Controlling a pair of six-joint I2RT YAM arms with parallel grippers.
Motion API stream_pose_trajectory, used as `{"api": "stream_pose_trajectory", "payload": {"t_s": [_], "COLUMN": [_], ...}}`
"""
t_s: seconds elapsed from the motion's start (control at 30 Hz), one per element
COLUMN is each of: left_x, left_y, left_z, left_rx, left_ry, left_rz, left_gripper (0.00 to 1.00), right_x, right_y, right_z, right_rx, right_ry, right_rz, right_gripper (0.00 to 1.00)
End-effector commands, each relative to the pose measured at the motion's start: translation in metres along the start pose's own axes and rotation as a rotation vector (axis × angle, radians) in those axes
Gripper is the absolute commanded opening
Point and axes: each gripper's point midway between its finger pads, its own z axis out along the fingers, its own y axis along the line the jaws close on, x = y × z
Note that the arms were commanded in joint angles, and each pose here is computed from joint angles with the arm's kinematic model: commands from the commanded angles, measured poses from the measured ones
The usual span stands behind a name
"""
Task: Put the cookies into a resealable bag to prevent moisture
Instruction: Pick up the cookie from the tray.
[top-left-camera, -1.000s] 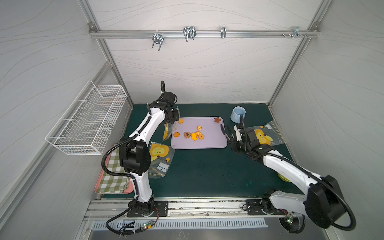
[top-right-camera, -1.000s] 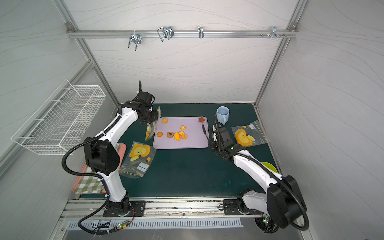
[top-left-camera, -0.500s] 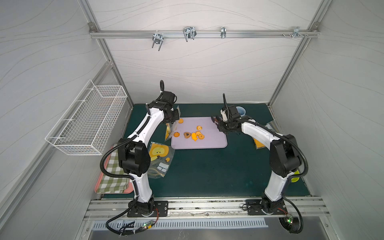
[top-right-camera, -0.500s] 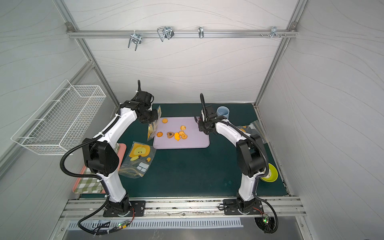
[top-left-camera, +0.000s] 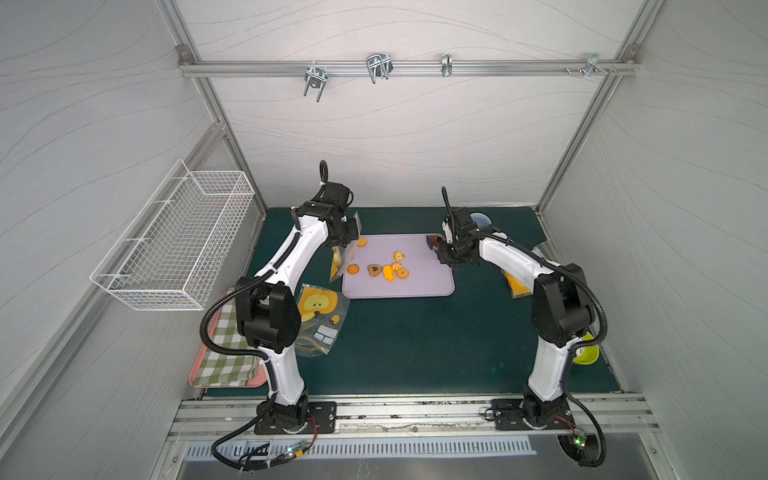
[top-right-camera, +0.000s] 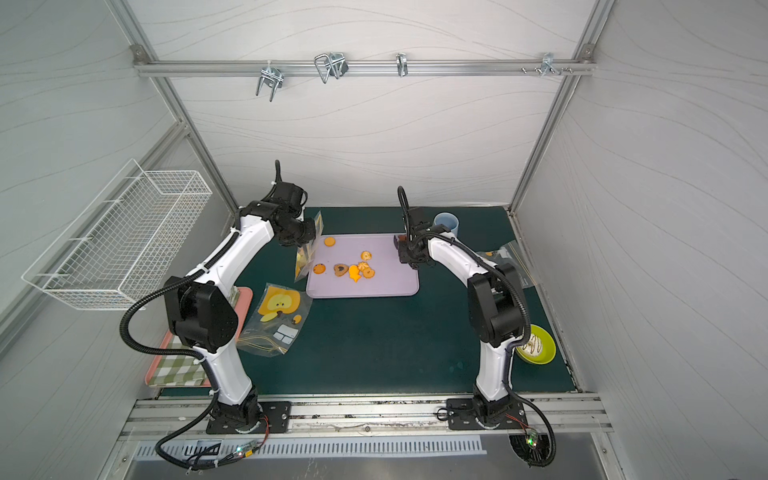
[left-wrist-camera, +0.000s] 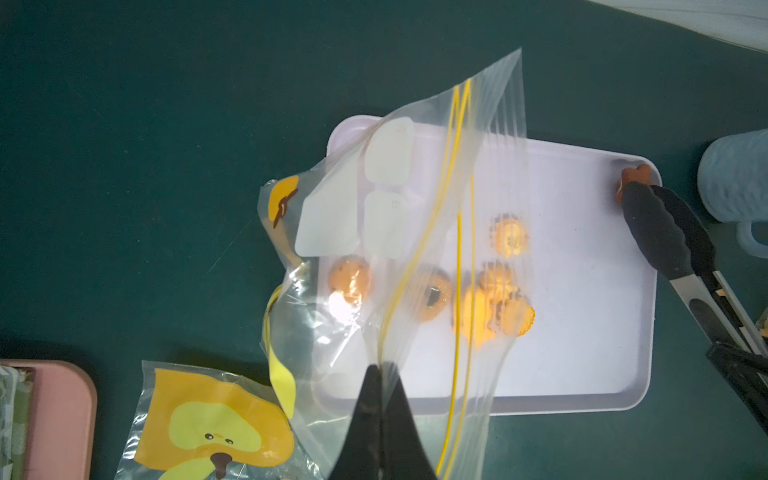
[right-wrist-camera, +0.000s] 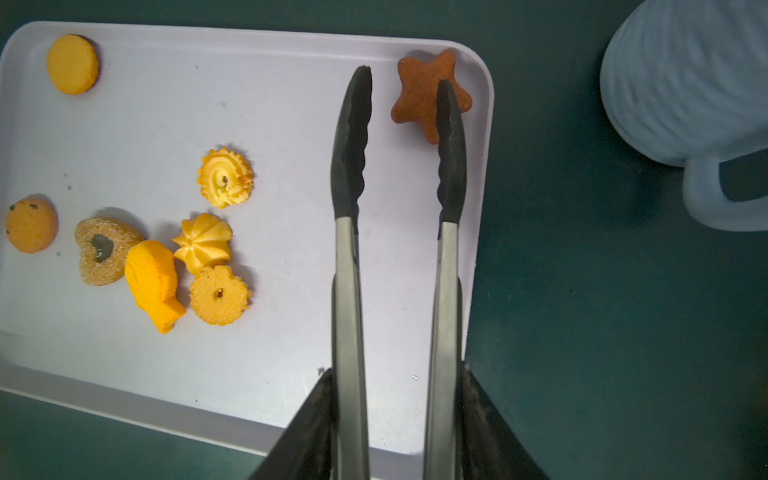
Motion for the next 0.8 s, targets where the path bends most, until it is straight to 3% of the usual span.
{"api": "stream_pose_trajectory", "payload": {"t_s": [0.0,0.33,0.77], "left_x": [-0.009,-0.009,-0.010], "left_y": [-0.002,-0.002,-0.002], "left_z": [-0.010,-0.010,-0.011], "left_rx": [0.026,0.028,0.036], "left_ry": [-0.039,-0.038,-0.039], "left_rz": [-0.013,-0.016,-0.019], "left_gripper": [0.00,0.00,0.00], "right_x": [-0.003,0.000,0.000], "right_y": [-0.007,-0.007,-0.006], "right_z": [-0.007,-0.005,0.014], "right_rx": [0.041,0.050,0.057], "right_ry": [0.000,0.012,0.058], "right_rz": [0.011,0.006,-0.013], "right_gripper": [0.46,0.53,0.52]}}
